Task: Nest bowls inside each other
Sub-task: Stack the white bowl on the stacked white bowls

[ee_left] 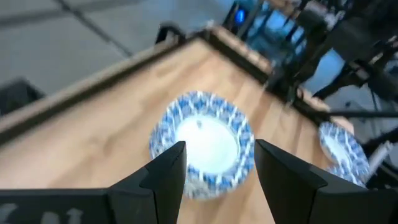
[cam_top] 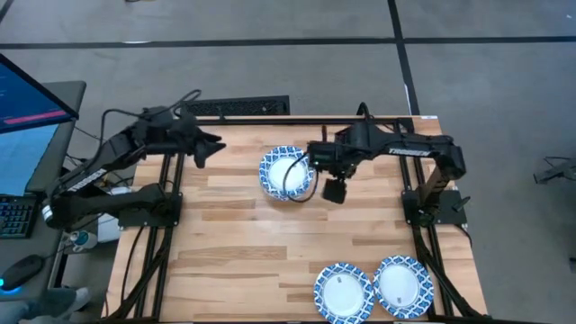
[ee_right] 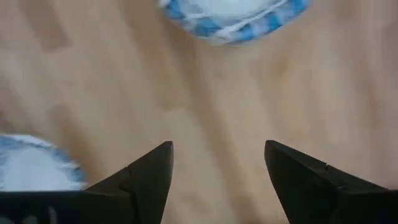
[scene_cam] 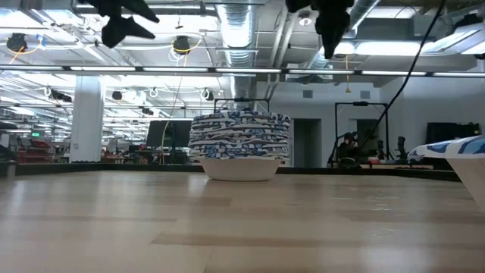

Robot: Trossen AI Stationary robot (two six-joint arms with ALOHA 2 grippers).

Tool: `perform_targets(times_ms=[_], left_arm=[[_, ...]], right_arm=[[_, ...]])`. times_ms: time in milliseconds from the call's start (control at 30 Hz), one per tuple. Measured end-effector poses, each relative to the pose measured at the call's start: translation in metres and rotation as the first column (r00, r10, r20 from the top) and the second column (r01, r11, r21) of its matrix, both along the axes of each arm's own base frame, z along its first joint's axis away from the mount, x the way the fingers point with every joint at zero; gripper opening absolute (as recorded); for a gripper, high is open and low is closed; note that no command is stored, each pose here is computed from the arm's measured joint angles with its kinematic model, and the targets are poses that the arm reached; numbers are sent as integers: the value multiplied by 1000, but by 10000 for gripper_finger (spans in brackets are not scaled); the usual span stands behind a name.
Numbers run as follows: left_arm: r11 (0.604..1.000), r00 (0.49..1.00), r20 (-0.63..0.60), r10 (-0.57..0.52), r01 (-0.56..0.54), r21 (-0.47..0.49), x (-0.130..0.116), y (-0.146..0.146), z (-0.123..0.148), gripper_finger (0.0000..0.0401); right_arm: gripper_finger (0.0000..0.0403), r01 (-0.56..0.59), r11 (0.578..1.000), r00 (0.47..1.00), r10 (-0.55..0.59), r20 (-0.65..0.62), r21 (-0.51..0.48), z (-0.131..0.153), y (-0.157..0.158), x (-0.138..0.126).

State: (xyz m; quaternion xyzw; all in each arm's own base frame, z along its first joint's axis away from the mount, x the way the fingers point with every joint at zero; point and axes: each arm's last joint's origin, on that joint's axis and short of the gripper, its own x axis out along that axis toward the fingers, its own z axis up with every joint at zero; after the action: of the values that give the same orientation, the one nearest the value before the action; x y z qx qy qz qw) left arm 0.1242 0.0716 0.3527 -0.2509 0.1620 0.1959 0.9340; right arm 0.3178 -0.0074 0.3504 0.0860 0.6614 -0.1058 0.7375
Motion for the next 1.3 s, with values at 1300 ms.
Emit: perform_targets(times_ms=[1300], left_arm=[[959, 950, -146, -277, 265, -99, 69, -13, -32, 181]], right_arm=[[276, 206, 855, 977, -156, -142, 476, -161, 128, -28]])
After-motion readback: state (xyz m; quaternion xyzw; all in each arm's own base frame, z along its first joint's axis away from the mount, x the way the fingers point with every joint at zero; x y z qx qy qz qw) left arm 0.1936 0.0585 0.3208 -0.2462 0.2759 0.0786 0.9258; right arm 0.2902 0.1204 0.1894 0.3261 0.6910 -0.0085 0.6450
